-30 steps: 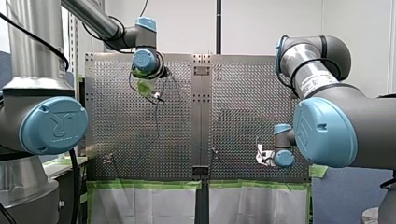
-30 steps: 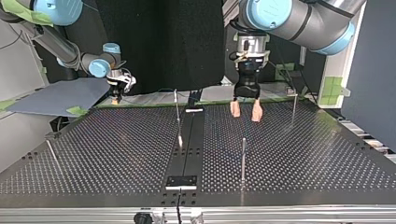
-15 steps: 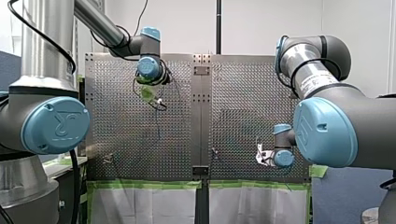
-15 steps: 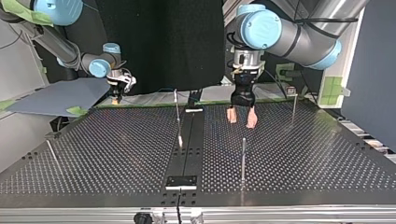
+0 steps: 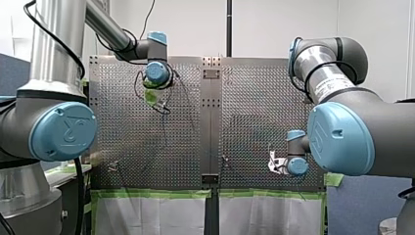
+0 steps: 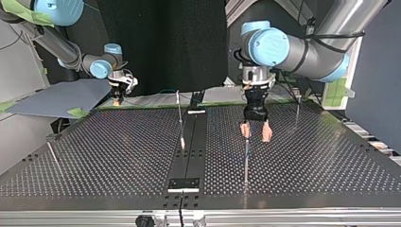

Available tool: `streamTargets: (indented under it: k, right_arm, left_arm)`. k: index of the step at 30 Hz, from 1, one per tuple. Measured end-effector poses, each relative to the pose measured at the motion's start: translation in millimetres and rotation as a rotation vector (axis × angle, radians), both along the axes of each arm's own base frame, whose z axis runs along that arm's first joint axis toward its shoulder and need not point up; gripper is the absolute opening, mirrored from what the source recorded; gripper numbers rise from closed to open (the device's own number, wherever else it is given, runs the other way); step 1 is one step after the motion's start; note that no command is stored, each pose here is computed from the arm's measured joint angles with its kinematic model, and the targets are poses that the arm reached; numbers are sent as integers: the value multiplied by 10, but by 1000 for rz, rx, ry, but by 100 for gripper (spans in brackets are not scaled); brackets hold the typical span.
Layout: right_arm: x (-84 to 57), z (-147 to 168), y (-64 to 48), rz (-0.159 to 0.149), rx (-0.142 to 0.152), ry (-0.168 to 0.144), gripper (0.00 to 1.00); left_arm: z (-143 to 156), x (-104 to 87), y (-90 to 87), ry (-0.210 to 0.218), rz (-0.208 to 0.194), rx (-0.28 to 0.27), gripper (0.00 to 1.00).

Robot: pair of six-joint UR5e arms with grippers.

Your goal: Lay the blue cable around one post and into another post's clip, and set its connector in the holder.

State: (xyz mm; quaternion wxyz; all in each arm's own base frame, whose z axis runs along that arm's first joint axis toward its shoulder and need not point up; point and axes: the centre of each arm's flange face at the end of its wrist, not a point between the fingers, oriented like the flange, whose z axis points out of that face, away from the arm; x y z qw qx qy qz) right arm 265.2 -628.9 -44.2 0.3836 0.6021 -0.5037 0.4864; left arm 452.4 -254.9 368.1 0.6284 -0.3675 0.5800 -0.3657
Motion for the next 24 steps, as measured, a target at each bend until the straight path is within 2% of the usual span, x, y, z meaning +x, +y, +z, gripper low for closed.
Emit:
streamTargets:
  k: [10, 17, 24]
  right_arm:
    - [-54, -1, -20, -9, 2, -1, 20]
    - [-85, 5, -38, -16, 1, 1, 20]
    - [-110, 59, -56, -26, -5, 11, 20]
  left_arm:
    - [-21, 344, -1, 15, 20, 46, 100]
    - [-53, 648, 76, 4, 63, 62, 100]
    - [-188, 801, 142, 35, 89, 110, 100]
